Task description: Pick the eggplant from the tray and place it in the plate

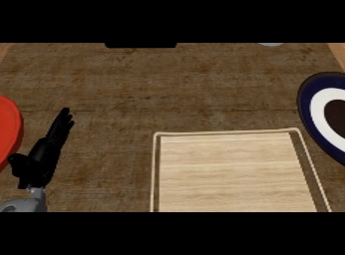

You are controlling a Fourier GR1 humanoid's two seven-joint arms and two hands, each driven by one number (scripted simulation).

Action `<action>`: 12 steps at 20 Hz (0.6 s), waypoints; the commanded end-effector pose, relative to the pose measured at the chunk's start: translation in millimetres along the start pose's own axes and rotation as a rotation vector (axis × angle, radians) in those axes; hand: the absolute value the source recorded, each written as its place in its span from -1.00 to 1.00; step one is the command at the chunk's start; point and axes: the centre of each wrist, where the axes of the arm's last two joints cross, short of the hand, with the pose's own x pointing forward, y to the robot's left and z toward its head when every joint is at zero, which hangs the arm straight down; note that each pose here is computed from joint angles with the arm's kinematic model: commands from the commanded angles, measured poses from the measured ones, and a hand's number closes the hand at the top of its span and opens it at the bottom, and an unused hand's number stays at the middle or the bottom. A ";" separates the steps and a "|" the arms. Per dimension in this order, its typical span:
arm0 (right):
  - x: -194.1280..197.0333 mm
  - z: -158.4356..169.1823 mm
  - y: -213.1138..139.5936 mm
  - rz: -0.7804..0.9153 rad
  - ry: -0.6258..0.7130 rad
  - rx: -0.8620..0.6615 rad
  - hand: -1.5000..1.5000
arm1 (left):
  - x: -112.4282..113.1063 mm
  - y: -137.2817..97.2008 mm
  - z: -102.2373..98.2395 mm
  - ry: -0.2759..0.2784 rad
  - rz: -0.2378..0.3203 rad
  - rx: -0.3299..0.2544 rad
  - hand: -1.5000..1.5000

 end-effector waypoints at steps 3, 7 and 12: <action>30.4 -32.7 53.1 -0.061 -0.033 0.069 1.00 | 17.6 -6.6 -5.5 -0.012 0.023 -0.015 0.00; 53.9 -57.2 78.9 -0.100 -0.047 0.079 1.00 | 6.2 -12.1 -7.9 -0.010 0.005 -0.020 0.00; 79.0 -74.7 118.7 -0.075 -0.069 0.117 1.00 | 8.9 -30.9 -4.6 -0.017 -0.003 -0.020 0.00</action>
